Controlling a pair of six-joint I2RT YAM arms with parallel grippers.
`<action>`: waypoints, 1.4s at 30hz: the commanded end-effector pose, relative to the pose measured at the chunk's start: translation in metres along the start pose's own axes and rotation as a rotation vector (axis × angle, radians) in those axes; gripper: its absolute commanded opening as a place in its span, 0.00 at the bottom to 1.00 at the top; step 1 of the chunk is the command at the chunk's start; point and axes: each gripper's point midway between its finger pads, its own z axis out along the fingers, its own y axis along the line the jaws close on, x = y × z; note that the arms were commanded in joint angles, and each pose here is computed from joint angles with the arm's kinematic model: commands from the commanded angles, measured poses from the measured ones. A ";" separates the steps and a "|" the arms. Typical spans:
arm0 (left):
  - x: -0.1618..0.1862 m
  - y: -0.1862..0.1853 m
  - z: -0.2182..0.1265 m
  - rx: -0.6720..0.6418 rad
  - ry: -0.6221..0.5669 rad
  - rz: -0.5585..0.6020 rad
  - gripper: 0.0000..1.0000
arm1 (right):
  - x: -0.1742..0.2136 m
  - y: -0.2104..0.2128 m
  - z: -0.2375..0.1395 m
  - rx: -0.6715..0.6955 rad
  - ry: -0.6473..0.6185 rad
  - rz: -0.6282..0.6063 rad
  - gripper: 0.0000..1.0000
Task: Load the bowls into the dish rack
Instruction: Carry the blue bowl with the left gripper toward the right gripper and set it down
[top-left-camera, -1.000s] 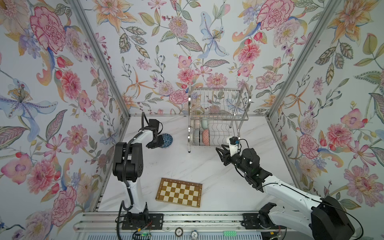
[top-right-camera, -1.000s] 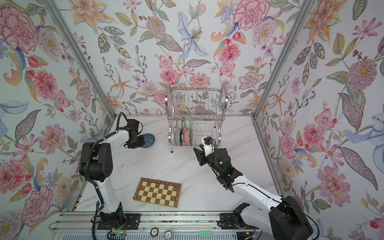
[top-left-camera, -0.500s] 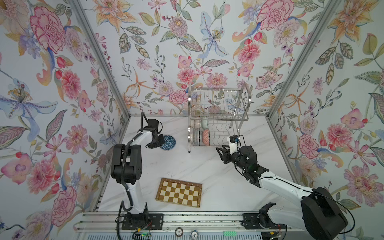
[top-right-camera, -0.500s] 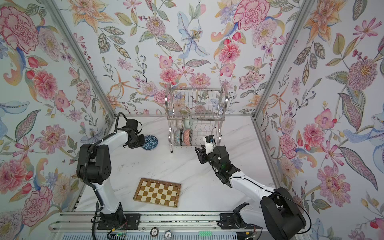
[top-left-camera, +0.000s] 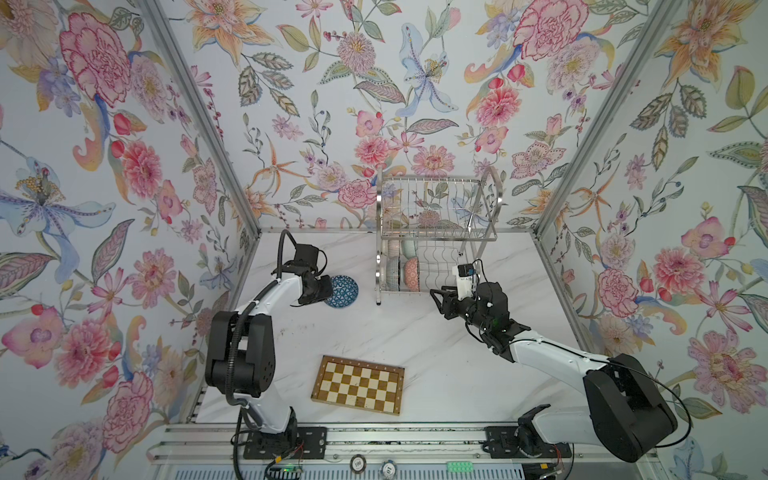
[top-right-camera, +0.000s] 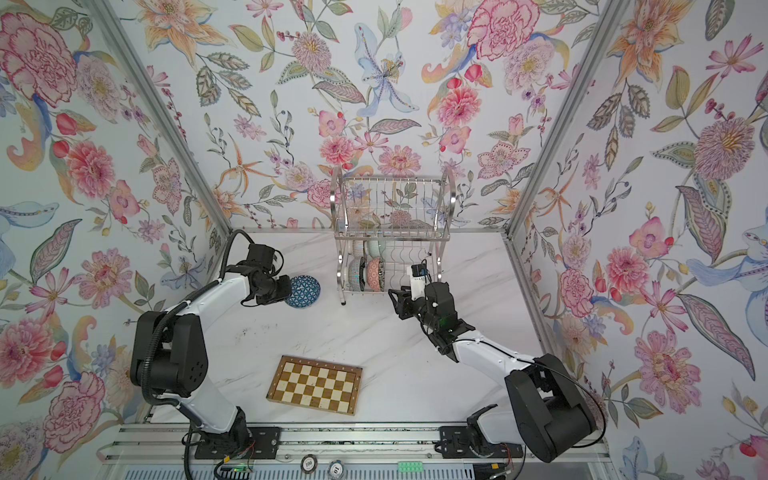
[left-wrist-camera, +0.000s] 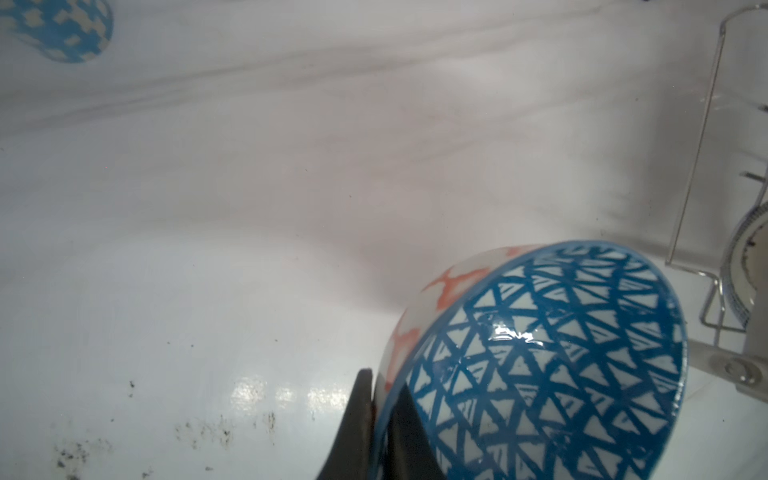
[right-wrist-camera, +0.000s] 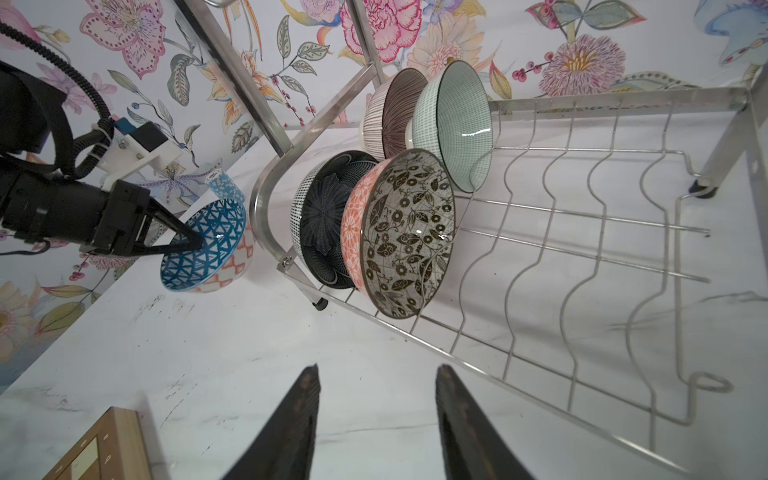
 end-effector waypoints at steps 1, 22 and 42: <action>0.015 -0.017 -0.015 0.068 0.006 0.059 0.00 | -0.019 0.007 0.007 -0.032 -0.033 0.035 0.47; 0.114 -0.163 -0.029 0.316 0.086 0.462 0.00 | -0.045 -0.049 -0.025 0.173 -0.146 0.257 0.47; 0.152 -0.256 0.015 0.319 0.196 0.710 0.00 | -0.031 -0.080 -0.104 0.353 -0.183 0.283 0.48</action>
